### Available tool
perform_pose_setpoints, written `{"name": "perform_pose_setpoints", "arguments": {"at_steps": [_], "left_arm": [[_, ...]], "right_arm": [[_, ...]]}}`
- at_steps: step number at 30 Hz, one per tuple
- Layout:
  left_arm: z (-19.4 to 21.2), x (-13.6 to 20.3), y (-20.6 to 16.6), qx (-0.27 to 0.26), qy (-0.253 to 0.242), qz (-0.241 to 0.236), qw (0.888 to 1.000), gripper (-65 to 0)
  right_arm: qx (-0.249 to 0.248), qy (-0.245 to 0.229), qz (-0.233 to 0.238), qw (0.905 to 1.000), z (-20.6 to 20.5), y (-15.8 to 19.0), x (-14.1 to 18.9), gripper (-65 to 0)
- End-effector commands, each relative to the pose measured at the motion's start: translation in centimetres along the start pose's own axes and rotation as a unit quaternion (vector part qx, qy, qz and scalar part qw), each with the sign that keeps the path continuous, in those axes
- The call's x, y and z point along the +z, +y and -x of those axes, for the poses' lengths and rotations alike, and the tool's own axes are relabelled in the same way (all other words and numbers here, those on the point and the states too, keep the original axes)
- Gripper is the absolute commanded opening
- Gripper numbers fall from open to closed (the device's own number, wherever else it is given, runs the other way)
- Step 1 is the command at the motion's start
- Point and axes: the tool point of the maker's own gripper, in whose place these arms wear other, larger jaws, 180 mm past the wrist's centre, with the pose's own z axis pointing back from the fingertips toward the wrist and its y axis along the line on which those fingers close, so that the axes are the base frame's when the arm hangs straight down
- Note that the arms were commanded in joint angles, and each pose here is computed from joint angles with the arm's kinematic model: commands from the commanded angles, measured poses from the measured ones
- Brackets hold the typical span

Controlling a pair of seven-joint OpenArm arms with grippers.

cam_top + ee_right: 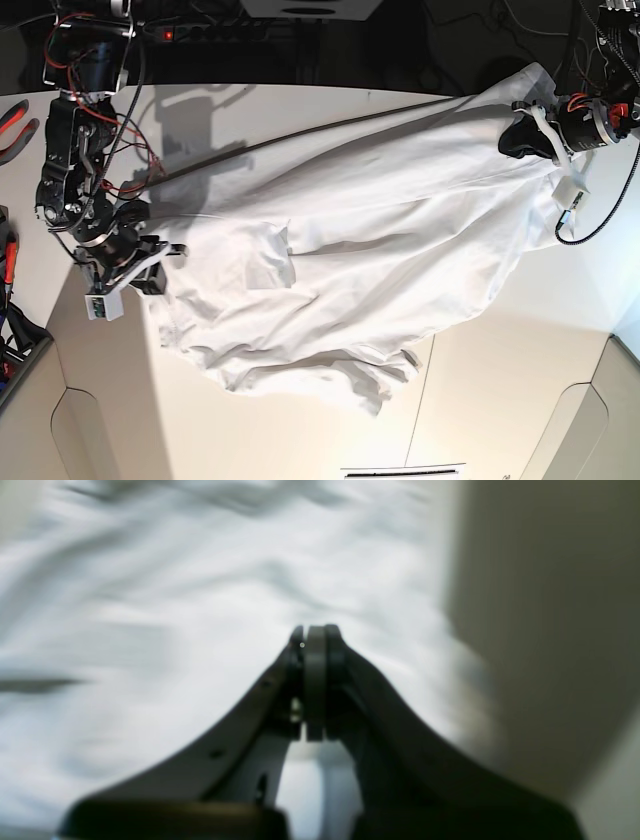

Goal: Layout the t-shirt on the table in an organized manner, then fold the t-shirt properly
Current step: 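Lower the held shirt flat onto the table with both grippers, then release the shirt and move the right gripper onto the shirt's collar edge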

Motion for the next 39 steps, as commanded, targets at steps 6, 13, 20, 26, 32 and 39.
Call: {"name": "perform_pose_setpoints", "arguments": {"at_steps": [6, 13, 20, 26, 32, 39], "left_arm": [[0.3, -0.6, 3.9, 0.0, -0.01, -0.057, 0.998, -65.0], [-2.3, -2.6, 5.9, 0.042, -0.032, -0.054, 0.997, -65.0], [-7.1, -2.6, 7.0, 0.036, -0.075, -0.057, 0.995, -65.0], [-12.5, -0.5, 5.9, 0.066, -0.178, 0.003, 0.982, -65.0], [-16.2, 0.9, 5.6, 0.048, -0.225, 0.008, 0.973, -65.0], [-19.1, 0.9, 7.0, -0.034, -0.248, -0.065, 0.966, -42.8]], "right_arm": [[-0.013, 0.059, 0.036, 0.9976, 2.9, -3.3, 0.6, -65.0], [-0.035, 0.097, 0.027, 0.9943, 7.8, -3.0, 2.5, -65.0], [-0.033, 0.117, 0.019, 0.9924, 10.4, -1.8, 5.1, -65.0], [-0.008, 0.047, -0.001, 0.9989, 5.6, 0.1, 7.0, -65.0], [-0.013, -0.072, -0.057, 0.9957, -2.4, 4.6, 8.2, -65.0], [-0.014, -0.076, -0.192, 0.9784, -2.5, 15.7, 6.7, -65.0]]}}
